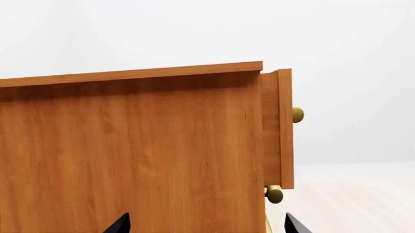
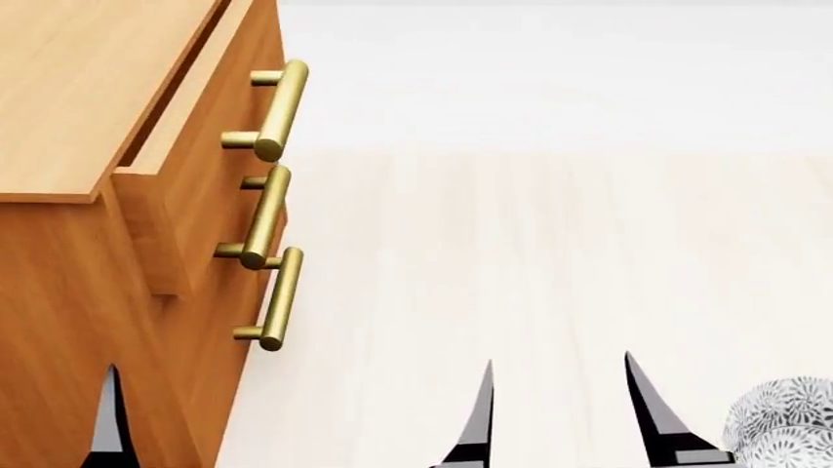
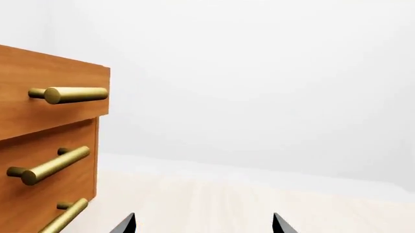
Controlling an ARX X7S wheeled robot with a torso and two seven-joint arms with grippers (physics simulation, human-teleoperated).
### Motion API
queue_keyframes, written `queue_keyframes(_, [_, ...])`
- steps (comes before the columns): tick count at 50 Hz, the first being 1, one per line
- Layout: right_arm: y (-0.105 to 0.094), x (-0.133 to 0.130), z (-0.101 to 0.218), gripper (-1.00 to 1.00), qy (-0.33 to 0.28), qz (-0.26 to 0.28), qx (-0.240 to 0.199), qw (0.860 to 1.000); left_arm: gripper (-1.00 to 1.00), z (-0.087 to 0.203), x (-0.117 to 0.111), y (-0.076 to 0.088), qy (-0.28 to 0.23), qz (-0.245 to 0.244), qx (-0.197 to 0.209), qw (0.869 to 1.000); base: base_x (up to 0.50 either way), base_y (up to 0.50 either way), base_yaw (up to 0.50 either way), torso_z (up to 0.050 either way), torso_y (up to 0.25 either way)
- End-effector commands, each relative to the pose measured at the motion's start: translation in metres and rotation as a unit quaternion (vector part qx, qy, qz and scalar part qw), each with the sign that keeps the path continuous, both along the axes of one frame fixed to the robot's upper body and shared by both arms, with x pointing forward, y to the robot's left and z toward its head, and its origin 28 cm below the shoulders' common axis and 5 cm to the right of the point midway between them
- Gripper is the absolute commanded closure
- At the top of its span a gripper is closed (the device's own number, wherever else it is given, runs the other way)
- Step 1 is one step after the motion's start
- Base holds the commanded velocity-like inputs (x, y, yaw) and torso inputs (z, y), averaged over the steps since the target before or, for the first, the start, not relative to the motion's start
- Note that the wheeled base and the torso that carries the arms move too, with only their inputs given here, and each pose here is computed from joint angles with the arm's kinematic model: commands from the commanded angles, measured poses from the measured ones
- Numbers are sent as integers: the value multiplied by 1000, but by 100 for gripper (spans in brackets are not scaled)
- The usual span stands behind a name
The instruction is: Close the top drawer of the cabinet and put the bowl on top of it.
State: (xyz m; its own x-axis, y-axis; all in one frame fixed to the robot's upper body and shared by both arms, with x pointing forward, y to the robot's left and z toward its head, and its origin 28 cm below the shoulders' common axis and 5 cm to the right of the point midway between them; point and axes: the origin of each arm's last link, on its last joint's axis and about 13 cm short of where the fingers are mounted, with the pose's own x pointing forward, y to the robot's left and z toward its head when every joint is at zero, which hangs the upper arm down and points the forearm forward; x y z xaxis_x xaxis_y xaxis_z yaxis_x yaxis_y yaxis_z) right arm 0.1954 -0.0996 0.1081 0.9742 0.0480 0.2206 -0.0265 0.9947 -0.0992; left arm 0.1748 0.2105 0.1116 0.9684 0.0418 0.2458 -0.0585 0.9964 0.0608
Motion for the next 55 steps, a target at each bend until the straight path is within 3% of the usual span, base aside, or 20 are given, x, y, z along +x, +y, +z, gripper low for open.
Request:
queue_keyframes(1, [-2, 1, -1, -100, -1, -4, -2, 1000, -100, 0, -1, 0, -1, 0, 0, 1000, 0, 0, 0, 0, 0])
queue_keyframes(7, [-5, 4, 0, -100, 0, -12, -9, 1000, -100, 1, -1, 0, -1, 0, 0, 1000, 0, 0, 0, 0, 0])
queue_keyframes(15, [-15, 29, 14, -100, 8, -36, -49, 998, -100, 1, 0, 0, -1, 1, 0, 1000, 0, 0, 0, 0, 0])
queue_keyframes(33, [-31, 136, 67, -100, 63, -63, -133, 987, -100, 2, -2, -1, -1, 2, 7, 1000, 0, 0, 0, 0, 0])
queue_keyframes(42, [-17, 178, 101, -100, 64, -58, -148, 985, -100, 2, 0, -1, 1, 2, 8, 1000, 0, 0, 0, 0, 0])
queue_keyframes(49, [-2, 206, 106, -100, 68, -54, -154, 984, -100, 2, 1, 1, 1, 3, 6, 1000, 0, 0, 0, 0, 0])
queue_keyframes(55, [24, 218, 103, -100, 69, -27, -174, 982, -100, 2, 3, 3, 2, 6, 6, 1000, 0, 0, 0, 0, 0])
